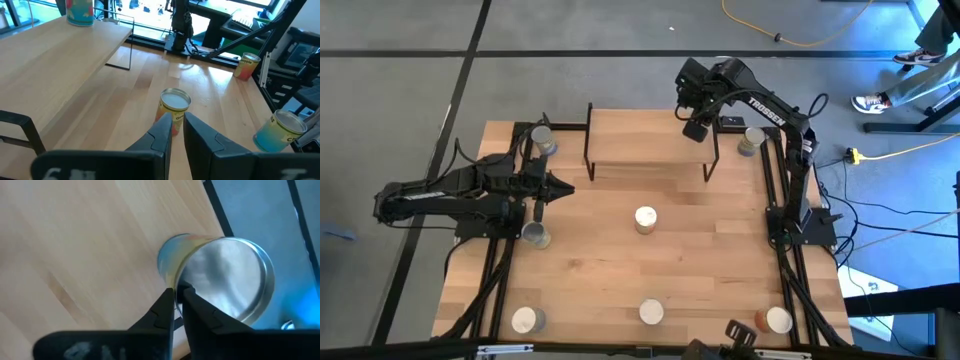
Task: Pick and place cans onto a shelf
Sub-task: Put the canned tomatoes on the shelf, then put the right canned peas on the shelf
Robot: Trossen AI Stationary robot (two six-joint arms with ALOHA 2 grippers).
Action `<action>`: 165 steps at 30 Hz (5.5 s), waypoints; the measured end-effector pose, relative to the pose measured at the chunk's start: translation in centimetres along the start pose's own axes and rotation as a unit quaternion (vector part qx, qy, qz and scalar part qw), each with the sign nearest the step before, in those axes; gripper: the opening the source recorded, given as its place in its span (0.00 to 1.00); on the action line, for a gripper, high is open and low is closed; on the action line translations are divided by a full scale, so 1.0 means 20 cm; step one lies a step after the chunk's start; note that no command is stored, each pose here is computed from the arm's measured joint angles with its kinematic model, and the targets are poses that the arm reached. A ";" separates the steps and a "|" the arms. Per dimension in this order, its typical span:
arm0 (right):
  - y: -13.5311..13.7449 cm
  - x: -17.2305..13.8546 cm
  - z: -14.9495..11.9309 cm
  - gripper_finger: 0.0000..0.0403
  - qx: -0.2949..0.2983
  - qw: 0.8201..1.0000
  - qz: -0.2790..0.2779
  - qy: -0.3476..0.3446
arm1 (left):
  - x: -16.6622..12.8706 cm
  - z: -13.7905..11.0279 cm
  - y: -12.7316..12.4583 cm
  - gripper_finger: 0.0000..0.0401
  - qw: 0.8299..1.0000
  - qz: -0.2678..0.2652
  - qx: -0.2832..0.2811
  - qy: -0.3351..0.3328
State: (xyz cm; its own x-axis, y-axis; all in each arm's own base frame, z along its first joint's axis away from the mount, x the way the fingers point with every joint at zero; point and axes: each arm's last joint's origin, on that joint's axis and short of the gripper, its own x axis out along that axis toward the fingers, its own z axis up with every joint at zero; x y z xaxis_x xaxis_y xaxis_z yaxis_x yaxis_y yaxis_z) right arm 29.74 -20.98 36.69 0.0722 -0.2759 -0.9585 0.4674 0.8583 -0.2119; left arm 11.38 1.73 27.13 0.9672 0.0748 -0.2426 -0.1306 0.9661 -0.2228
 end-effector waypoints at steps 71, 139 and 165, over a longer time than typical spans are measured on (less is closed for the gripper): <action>-0.07 -0.29 -0.77 0.14 0.394 0.912 -0.109 -0.040 | 0.00 0.01 0.02 0.10 0.996 0.067 0.064 -0.012; -0.35 0.75 -0.73 0.06 0.440 0.889 -0.093 0.087 | -0.01 0.07 0.01 0.10 0.994 0.058 0.057 -0.075; -0.32 0.35 -0.70 0.00 0.385 0.915 -0.093 0.073 | -0.01 0.06 0.01 0.10 0.994 0.058 0.059 -0.074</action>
State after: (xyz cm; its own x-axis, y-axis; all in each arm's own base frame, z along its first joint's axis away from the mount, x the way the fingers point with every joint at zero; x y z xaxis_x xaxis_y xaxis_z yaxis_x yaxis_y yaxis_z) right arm 14.84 -22.34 28.72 -0.1642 -0.2767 -0.9468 0.9462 0.2270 -0.2304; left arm 11.54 2.16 28.35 0.9696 0.2152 -0.1165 -0.2259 0.9702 -0.0877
